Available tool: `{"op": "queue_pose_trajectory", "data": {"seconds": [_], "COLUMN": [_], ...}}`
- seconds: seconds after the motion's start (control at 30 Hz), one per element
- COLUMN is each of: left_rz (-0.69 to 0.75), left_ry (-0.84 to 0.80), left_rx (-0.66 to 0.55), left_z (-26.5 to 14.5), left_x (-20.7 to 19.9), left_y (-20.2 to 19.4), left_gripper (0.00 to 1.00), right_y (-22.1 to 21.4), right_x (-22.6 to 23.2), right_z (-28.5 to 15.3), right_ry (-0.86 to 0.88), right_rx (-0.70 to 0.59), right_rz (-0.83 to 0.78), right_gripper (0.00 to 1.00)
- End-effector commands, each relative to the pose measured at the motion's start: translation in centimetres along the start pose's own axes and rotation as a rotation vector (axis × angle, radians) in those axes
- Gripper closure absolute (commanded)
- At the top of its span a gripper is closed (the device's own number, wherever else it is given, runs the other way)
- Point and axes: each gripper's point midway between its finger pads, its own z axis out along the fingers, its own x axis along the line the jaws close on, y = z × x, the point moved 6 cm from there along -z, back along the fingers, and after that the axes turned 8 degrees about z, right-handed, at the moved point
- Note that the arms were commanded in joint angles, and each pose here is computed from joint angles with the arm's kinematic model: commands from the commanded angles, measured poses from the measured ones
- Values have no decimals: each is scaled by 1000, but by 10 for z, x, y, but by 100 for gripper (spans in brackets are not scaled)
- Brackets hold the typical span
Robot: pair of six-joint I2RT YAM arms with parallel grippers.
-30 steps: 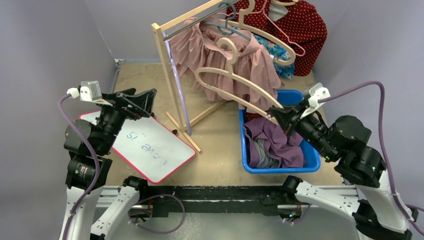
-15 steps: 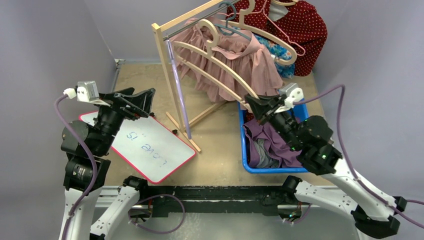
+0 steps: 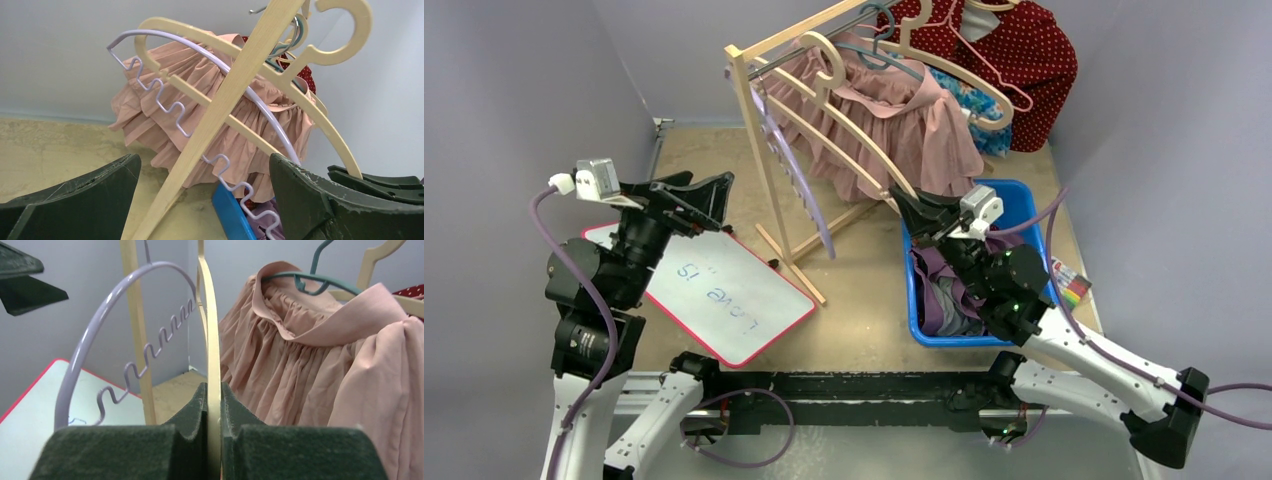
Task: Remove the skirt from the hanger
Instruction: Place the hanger at the clothesline.
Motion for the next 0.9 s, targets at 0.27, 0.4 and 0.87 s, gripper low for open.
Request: {"op": "queue_pose_trajectory", "data": {"seconds": [0.27, 0.4, 0.87], "left_rz": [-23, -35, -46], "left_ry": [-36, -39, -36], "left_rx": [-52, -53, -55], "left_z": [9, 10, 12], "left_x": [-8, -9, -8], "left_y": [15, 15, 13], "left_gripper": [0, 0, 0], "right_y": [13, 2, -29], "right_x": [1, -1, -1], "right_z": [12, 15, 40], "right_ry": [23, 11, -4], "right_rx": [-241, -270, -310], "right_rz": [-64, -81, -121], "right_gripper": [100, 100, 100]}}
